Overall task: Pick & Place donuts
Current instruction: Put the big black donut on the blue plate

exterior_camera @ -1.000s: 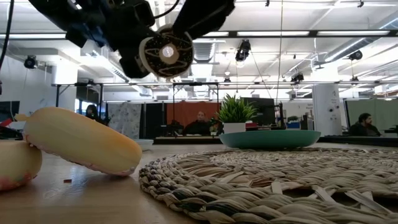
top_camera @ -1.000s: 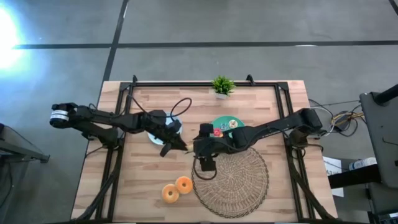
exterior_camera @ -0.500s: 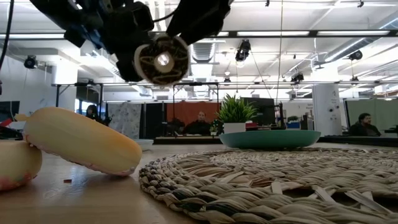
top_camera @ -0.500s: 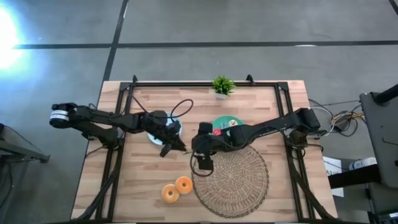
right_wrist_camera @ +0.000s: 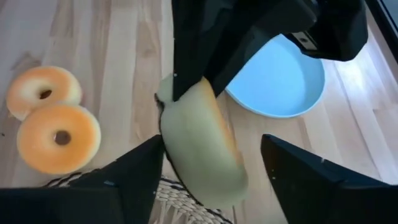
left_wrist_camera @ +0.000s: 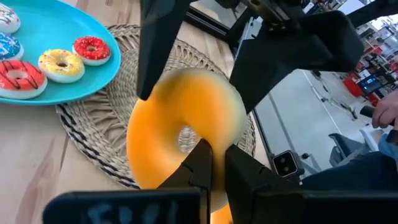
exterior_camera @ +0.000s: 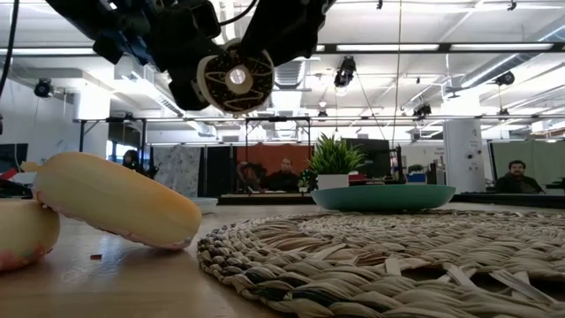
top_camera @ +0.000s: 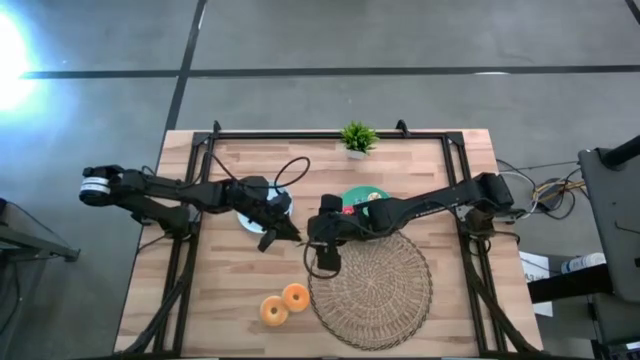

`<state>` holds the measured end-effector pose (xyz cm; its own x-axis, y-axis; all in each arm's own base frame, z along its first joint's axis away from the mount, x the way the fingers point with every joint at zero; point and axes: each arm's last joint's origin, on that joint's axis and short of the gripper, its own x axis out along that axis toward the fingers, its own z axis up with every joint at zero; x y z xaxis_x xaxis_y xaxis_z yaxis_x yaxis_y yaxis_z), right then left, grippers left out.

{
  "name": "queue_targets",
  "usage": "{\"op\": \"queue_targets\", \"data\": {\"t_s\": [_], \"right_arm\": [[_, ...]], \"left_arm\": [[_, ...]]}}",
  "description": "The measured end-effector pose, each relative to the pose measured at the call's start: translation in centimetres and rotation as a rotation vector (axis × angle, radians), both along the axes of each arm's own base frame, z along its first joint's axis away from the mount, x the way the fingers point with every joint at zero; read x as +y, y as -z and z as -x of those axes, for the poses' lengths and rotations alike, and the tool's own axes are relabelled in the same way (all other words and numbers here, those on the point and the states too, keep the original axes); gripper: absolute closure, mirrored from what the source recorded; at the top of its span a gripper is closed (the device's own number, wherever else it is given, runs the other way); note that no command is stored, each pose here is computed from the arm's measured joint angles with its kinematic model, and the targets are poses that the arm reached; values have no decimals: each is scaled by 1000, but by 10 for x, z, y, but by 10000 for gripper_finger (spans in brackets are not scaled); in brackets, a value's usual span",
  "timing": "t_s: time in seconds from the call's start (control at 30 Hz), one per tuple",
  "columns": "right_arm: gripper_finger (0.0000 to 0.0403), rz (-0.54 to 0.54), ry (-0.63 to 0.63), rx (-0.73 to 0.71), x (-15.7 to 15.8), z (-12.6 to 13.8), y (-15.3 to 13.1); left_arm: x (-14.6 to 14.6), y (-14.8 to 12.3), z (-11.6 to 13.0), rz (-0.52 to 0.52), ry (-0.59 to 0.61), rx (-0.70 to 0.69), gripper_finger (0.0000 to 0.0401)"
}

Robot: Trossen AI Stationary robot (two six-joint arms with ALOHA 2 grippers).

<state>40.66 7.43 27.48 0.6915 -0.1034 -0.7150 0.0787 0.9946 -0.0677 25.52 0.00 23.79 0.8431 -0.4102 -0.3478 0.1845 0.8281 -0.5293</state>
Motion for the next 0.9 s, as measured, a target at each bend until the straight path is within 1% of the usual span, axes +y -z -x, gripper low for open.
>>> {"op": "queue_targets", "data": {"t_s": [0.1, 0.23, 0.3, 0.43, 0.5, 0.57, 0.63, 0.73, 0.83, 0.9], "right_arm": [[174, -2, 2, 0, -1, 0, 0], [218, -4, 4, 4, -2, 0, 0], [238, -4, 4, 8, -2, 0, 1], [276, -6, 1, 21, -2, 1, 2], [293, -26, 19, 33, -3, 2, 2], [311, -63, 69, 42, -6, 3, 3], [328, -118, 145, 36, -12, 2, 4], [352, -198, 271, 14, -28, -1, 5], [369, -305, 409, -46, -51, -5, 7], [373, -405, 453, -104, -68, -10, 9]], "left_arm": [[0, 0, 0, 12, -13, 7, 383], [3, 1, 0, -3, -120, 36, 355], [4, 2, 1, -16, -152, 47, 336], [3, -3, 7, -14, -162, 48, 297], [3, -5, 15, -16, -168, 80, 281], [3, -7, 24, -19, -185, 124, 272], [2, -9, 36, -19, -206, 174, 269], [-2, -19, 55, -28, -250, 187, 269], [-10, -33, 72, -48, -313, 124, 269], [-16, -41, 84, -68, -356, 69, 269]]}}
